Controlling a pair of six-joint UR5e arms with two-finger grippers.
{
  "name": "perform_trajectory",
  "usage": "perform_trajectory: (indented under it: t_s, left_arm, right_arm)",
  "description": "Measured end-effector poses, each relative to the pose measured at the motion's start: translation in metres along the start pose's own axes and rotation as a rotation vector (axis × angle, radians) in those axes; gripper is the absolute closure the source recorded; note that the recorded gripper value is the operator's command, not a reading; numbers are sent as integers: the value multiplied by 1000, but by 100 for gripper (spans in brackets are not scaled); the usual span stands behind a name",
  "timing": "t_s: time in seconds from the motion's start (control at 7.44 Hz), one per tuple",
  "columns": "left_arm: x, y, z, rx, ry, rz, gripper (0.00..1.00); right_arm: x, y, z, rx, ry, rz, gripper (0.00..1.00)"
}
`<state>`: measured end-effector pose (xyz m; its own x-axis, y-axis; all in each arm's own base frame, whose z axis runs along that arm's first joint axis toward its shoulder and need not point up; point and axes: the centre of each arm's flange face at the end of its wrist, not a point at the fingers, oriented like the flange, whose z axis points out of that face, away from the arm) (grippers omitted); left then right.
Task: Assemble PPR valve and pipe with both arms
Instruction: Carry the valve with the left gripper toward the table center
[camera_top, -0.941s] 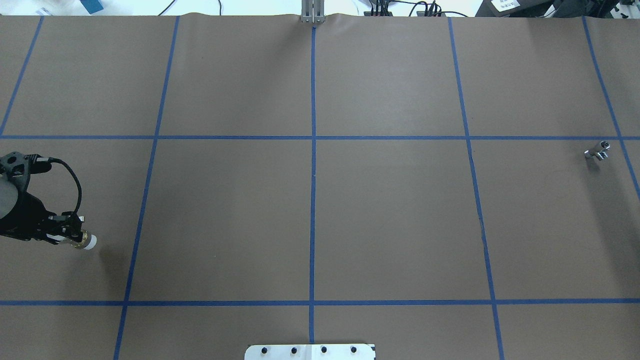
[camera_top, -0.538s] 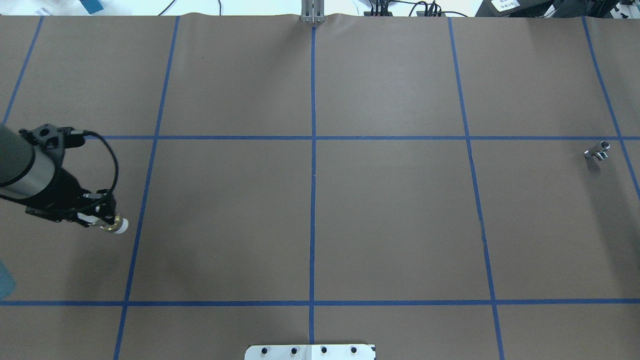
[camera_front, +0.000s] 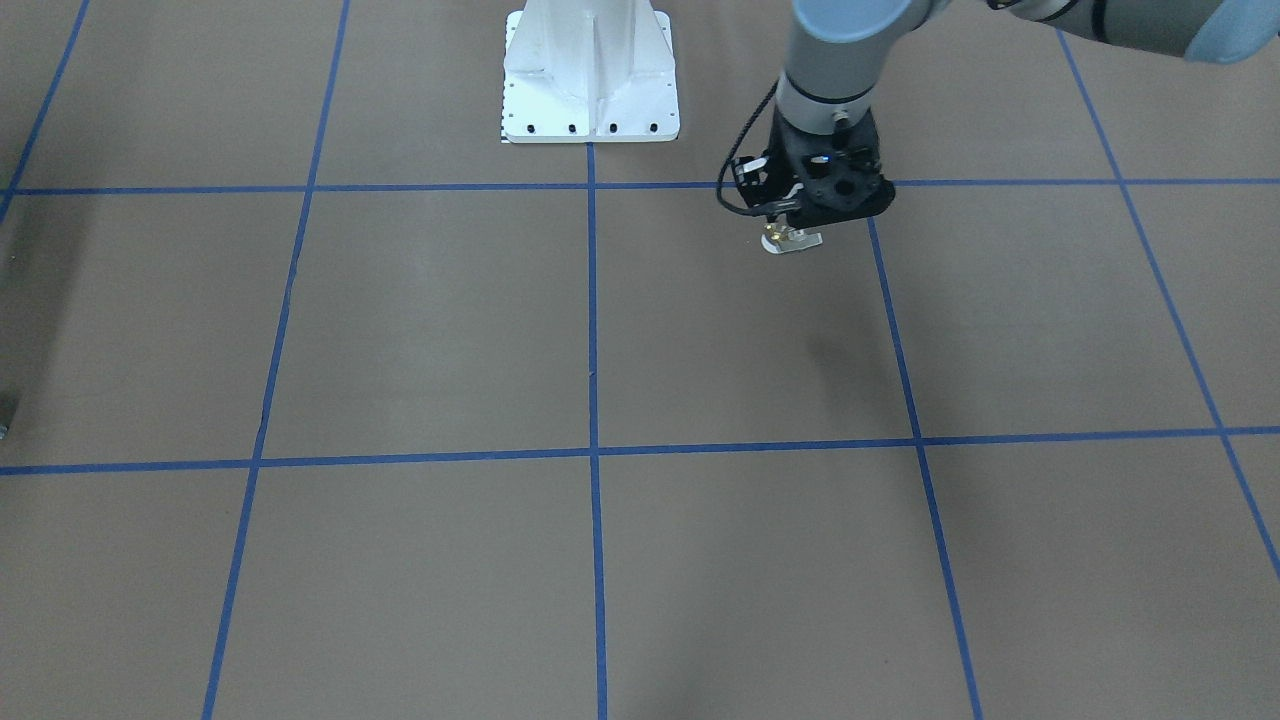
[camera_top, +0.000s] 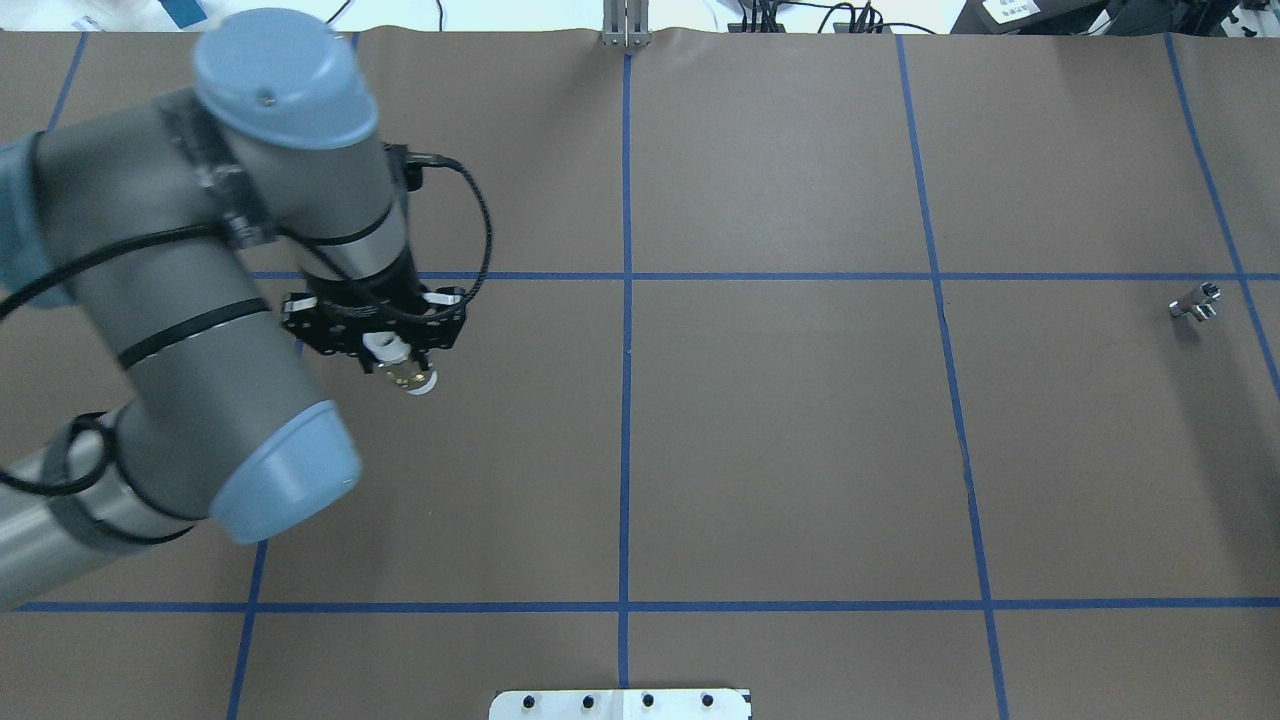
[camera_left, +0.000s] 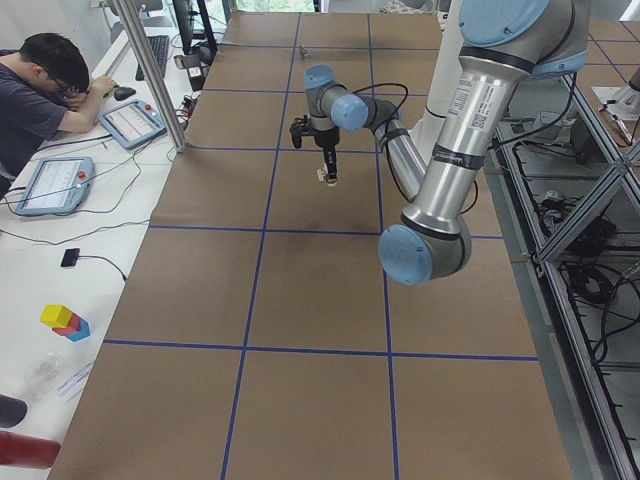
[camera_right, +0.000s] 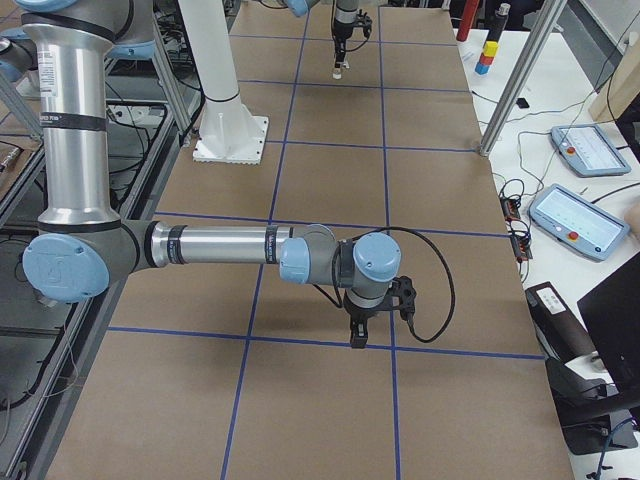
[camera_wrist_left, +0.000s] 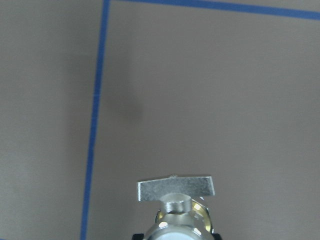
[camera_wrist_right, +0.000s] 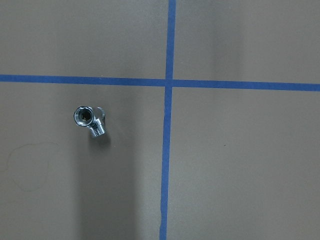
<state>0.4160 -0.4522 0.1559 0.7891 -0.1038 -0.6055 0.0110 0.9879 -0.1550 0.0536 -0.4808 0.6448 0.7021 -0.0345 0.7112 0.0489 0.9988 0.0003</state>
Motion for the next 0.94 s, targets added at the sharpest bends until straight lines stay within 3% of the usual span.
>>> perform_trajectory:
  t_s: [0.27, 0.54, 0.94]
  left_arm:
    - [90, -40, 6, -6, -9, 11, 100]
    - [137, -67, 40, -2, 13, 39, 100]
    - [174, -65, 71, 25, 1, 101, 100]
  right_arm:
    - [-2, 0, -1, 3, -4, -3, 0]
    - [-3, 0, -3, 6, -5, -4, 0]
    - [-5, -1, -3, 7, -19, -3, 0]
